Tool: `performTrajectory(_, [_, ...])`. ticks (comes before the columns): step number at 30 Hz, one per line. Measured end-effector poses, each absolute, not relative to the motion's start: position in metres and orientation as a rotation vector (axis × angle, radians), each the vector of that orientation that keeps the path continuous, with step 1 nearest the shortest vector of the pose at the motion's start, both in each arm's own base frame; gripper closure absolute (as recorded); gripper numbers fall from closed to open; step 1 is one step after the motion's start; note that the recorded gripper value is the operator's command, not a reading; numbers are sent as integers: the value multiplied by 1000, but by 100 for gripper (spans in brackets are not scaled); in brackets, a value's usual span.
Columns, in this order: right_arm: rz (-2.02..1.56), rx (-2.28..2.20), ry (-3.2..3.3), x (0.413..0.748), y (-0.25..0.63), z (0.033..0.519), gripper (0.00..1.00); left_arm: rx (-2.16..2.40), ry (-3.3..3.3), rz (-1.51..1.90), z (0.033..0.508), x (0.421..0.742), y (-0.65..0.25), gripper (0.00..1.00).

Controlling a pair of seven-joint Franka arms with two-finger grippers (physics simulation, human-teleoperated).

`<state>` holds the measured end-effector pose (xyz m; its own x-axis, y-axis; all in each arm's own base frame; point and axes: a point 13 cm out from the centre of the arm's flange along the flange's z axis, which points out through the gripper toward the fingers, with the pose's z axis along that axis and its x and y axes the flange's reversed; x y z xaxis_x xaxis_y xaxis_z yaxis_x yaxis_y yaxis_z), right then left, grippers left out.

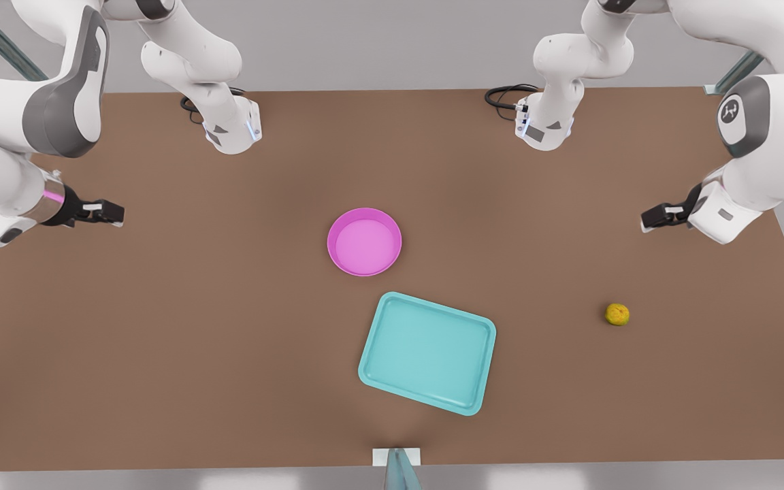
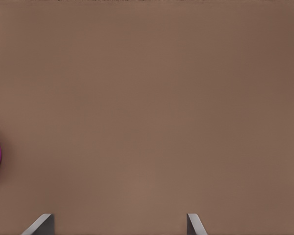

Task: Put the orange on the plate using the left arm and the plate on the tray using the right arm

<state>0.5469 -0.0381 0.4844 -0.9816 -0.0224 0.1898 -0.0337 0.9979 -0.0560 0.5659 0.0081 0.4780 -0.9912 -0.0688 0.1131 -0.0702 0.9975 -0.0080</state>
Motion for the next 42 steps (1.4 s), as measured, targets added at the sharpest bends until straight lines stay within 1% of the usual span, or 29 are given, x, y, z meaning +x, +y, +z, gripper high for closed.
performTrajectory(2, [88, 48, -2959, 549, -38, 485, 0, 115, -3013, 16, 468, 575, 13, 0])
performTrajectory(3, [89, 51, -2962, 550, -38, 486, 0, 141, -2974, 8, 443, 585, 23, 0])
performTrajectory(4, [89, 53, -2964, 550, -37, 485, 0, 182, -2929, -2, 407, 598, 41, 0])
performTrajectory(6, [89, 55, -2960, 554, -38, 481, 0, 236, -2865, -15, 318, 621, 68, 0])
performTrajectory(7, [89, 56, -2956, 554, -39, 477, 0, 238, -2842, -13, 274, 623, 70, 0])
performTrajectory(8, [88, 58, -2952, 555, -39, 475, 0, 235, -2839, -12, 242, 626, 70, 0])
performTrajectory(11, [87, 56, -2938, 555, -41, 468, 0, 224, -2866, -15, 181, 633, 73, 0])
performTrajectory(13, [86, 48, -2930, 558, -45, 462, 0, 219, -2889, -23, 150, 637, 77, 0])
performTrajectory(17, [90, 50, -2929, 559, -46, 460, 0, 223, -2944, -38, 115, 649, 90, 0])
performTrajectory(20, [89, 50, -2922, 559, -47, 457, 0, 226, -2973, -45, 101, 655, 98, 0])
performTrajectory(27, [88, 46, -2910, 558, -50, 452, 0, 220, -2951, -44, 70, 635, 106, 0])
performTrajectory(39, [83, 37, -2897, 557, -54, 447, 0, 221, -2910, -42, 28, 620, 118, 0])
performTrajectory(41, [82, 34, -2896, 557, -55, 447, 0, 220, -2907, -44, 26, 619, 118, 28])
performTrajectory(42, [82, 33, -2896, 557, -55, 446, 0, 219, -2907, -49, 26, 619, 119, 32])
